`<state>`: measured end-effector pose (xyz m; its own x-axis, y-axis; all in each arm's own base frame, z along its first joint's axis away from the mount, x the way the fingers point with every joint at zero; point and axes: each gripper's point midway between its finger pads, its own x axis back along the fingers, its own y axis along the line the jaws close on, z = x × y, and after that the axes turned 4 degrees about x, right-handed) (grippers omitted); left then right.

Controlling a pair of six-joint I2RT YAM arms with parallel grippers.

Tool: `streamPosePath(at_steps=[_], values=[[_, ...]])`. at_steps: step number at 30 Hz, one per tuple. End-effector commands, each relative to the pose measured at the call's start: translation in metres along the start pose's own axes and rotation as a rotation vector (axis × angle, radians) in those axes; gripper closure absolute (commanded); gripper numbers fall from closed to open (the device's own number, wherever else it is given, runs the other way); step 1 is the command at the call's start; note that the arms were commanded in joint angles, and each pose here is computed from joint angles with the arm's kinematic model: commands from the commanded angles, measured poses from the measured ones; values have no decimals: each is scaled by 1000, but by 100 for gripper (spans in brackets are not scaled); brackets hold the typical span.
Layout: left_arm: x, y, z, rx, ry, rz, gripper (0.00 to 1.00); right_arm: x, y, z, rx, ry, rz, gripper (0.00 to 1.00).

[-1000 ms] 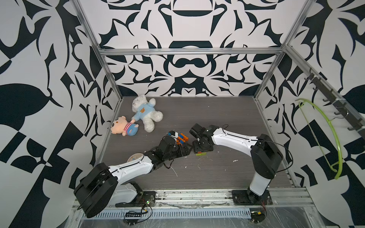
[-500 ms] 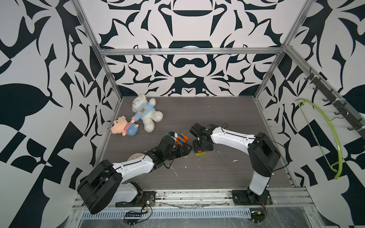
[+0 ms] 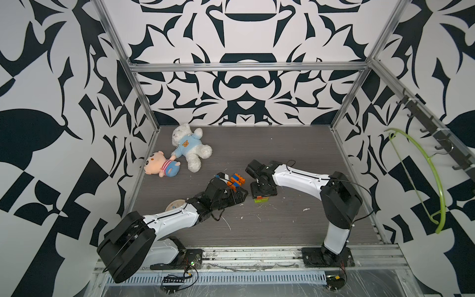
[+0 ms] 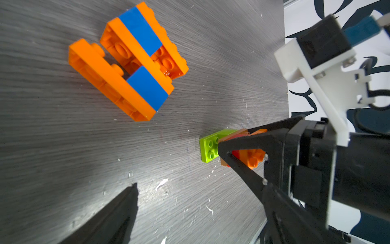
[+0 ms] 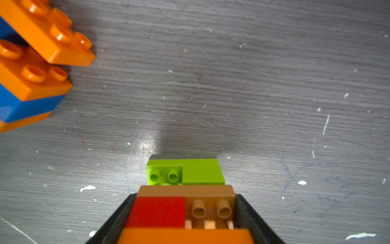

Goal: Assemble the number 5 with lego
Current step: Assemble the lego brick with the lego brick.

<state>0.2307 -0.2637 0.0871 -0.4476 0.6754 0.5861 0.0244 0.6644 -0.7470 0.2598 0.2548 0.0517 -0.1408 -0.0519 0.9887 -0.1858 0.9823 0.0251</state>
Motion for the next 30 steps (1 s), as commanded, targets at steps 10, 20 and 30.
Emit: streamPosePath(at_steps=[10,20,30], values=[[1,4,-2,12,-8,-22,1,0,7,4,-21,9,-39,34],[1,4,-2,9,-3,-27,1,-7,0,6,-25,19,4,34],[0,5,-1,15,-1,-26,1,-8,-2,7,3,33,21,34]])
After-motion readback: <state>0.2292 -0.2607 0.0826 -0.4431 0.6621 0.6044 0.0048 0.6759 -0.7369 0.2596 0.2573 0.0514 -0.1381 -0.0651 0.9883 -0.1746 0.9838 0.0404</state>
